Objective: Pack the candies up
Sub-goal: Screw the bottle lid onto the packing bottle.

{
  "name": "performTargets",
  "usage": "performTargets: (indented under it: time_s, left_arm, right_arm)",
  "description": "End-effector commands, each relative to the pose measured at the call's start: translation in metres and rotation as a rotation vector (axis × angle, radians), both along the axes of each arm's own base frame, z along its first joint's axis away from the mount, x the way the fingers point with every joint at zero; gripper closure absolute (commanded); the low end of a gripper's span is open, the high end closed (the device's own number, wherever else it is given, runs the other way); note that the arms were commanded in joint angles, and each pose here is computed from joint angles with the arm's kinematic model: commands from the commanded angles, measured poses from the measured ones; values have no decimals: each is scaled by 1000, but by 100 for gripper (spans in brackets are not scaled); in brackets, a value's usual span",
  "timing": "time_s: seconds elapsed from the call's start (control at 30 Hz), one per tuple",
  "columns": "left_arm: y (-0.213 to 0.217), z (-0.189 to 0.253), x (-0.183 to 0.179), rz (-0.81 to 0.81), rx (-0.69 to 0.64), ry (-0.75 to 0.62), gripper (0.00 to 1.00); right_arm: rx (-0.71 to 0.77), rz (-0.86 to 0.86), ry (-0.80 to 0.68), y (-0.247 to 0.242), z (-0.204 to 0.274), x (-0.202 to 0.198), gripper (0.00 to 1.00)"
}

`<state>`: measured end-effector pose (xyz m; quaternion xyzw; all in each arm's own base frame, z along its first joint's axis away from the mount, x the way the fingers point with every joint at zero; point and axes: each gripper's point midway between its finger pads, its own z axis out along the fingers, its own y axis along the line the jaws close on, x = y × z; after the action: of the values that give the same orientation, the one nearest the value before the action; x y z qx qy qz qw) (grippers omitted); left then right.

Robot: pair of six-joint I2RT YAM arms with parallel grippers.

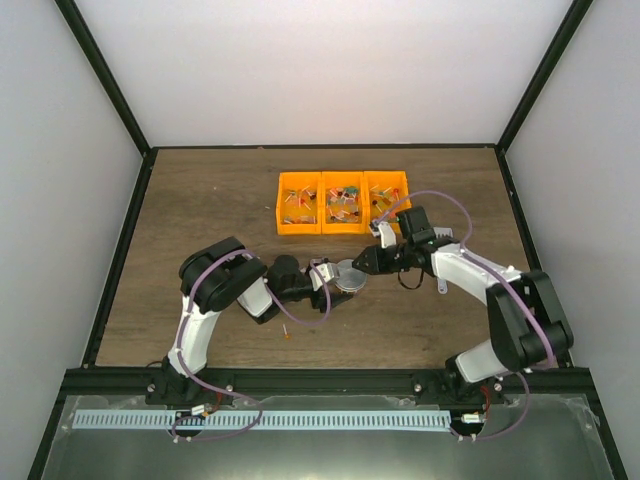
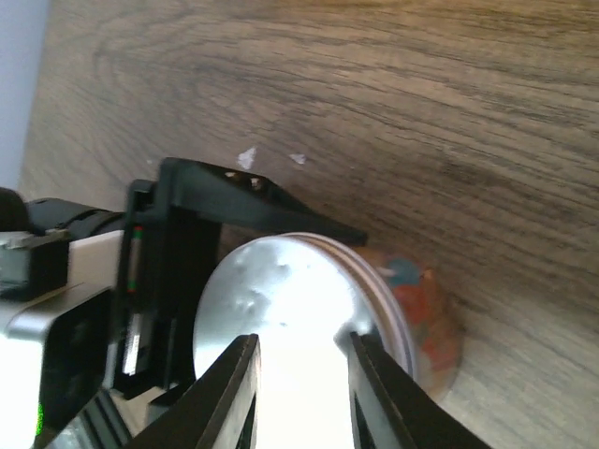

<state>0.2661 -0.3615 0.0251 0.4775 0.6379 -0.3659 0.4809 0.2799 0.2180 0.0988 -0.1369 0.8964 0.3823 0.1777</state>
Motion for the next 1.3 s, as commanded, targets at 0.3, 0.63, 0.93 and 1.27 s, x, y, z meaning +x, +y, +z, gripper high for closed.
performTargets:
  time_s: [0.3, 0.63, 0.93, 1.27]
  left_arm:
    - [36, -79, -26, 50, 229, 259, 25]
    - [36, -79, -28, 48, 226, 267, 25]
    - [35, -78, -26, 57, 217, 268, 25]
    - [35, -77, -21, 78, 209, 274, 28]
  right_arm:
    - [-60, 49, -38, 3, -18, 24, 73]
    - [-53, 74, -31, 8, -24, 30, 74]
    - [-1, 123, 39, 11, -35, 6, 88]
    - [123, 139, 172, 11, -52, -44, 93]
